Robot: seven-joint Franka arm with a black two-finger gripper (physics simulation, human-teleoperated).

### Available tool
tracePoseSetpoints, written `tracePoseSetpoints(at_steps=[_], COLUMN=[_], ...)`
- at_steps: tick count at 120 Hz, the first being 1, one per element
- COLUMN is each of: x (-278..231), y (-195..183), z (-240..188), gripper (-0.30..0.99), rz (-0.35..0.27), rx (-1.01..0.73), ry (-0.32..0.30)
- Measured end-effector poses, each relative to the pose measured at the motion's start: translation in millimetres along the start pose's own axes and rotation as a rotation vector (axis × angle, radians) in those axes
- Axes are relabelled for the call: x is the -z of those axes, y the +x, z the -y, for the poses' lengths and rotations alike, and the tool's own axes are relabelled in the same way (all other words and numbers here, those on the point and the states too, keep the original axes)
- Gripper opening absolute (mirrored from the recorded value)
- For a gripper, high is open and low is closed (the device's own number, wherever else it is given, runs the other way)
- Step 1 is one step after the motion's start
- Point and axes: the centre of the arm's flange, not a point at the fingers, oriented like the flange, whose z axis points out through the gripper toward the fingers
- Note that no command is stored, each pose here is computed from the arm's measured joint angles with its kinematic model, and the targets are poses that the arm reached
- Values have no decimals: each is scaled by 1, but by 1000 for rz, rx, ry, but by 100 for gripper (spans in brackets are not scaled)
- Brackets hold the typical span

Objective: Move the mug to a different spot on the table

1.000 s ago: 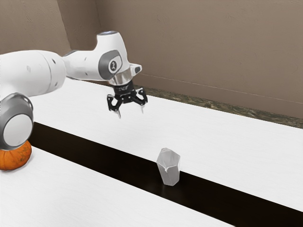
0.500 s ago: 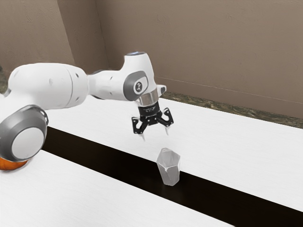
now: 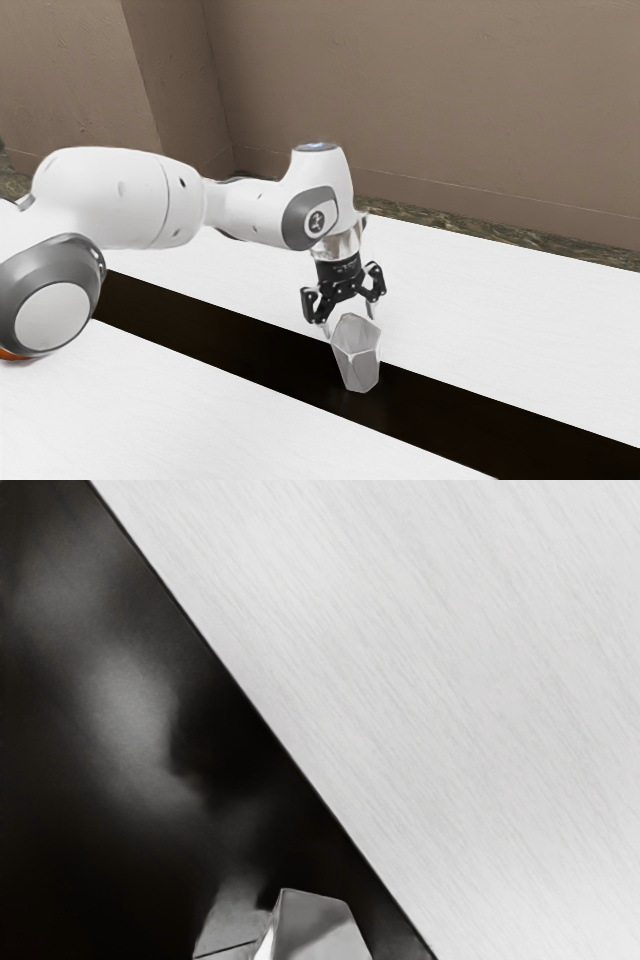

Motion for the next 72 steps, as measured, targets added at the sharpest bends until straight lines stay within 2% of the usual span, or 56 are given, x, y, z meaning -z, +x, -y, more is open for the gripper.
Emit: tracePoseSetpoints(at_steps=[25,49,72], x=[-3,-5,-5], y=[0,-4,-5], z=[1,-3,-5], gripper=[63,54,30], rz=[-33,-42,-41], rx=[9,-29,-57], ry=[14,12,9])
